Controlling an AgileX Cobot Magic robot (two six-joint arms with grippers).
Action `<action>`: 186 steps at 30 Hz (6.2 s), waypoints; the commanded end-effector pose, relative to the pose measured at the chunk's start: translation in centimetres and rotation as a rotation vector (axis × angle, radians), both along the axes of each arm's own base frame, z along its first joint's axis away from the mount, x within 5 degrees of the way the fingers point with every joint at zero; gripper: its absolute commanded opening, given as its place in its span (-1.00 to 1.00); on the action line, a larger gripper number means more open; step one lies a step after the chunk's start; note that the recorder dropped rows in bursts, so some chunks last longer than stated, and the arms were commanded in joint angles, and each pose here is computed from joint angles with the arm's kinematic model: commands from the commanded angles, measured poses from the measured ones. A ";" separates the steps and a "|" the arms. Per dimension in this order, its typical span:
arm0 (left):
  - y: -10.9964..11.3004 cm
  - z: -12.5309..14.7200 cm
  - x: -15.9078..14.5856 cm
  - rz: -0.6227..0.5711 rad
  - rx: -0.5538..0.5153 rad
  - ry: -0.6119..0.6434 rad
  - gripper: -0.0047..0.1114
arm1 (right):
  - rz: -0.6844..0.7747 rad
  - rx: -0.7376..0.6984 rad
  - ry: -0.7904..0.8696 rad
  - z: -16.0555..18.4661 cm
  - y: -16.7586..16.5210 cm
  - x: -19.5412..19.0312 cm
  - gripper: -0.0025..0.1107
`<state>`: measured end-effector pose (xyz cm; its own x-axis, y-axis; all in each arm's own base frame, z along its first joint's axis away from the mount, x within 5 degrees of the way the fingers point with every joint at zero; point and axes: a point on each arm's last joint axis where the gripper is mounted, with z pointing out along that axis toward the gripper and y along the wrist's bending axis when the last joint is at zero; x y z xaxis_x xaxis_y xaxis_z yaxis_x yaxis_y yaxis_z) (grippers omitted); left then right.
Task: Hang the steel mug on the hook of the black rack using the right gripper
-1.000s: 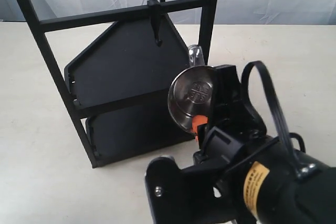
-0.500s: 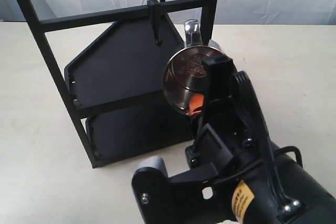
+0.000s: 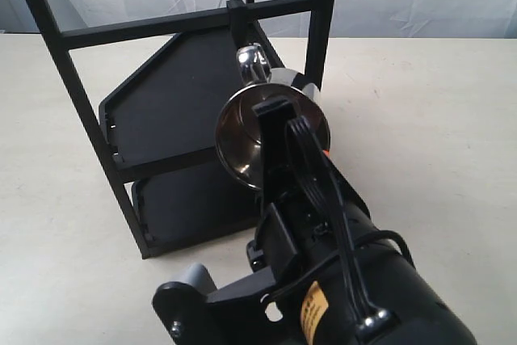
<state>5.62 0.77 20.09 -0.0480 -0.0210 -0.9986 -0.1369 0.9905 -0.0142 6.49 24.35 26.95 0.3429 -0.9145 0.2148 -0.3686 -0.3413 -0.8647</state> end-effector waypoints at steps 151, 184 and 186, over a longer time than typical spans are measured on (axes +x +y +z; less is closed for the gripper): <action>-0.1 0.1 0.0 -0.009 -0.008 -0.011 -0.89 | -0.114 0.838 0.220 8.7 -7.4 -1.3 -0.97; -0.1 0.1 0.0 -0.009 -0.008 -0.011 -0.89 | -0.825 1.893 0.392 8.4 -17.0 2.8 -0.97; -0.1 0.1 0.0 -0.009 -0.008 -0.011 -0.89 | -0.795 1.919 0.418 7.4 -17.3 3.3 -0.97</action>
<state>5.62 0.77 20.09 -0.0480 -0.0210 -0.9986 -0.1369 0.9905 -0.0142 9.13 7.95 35.43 -0.3755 0.1396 -0.9163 -0.2022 0.9525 0.2280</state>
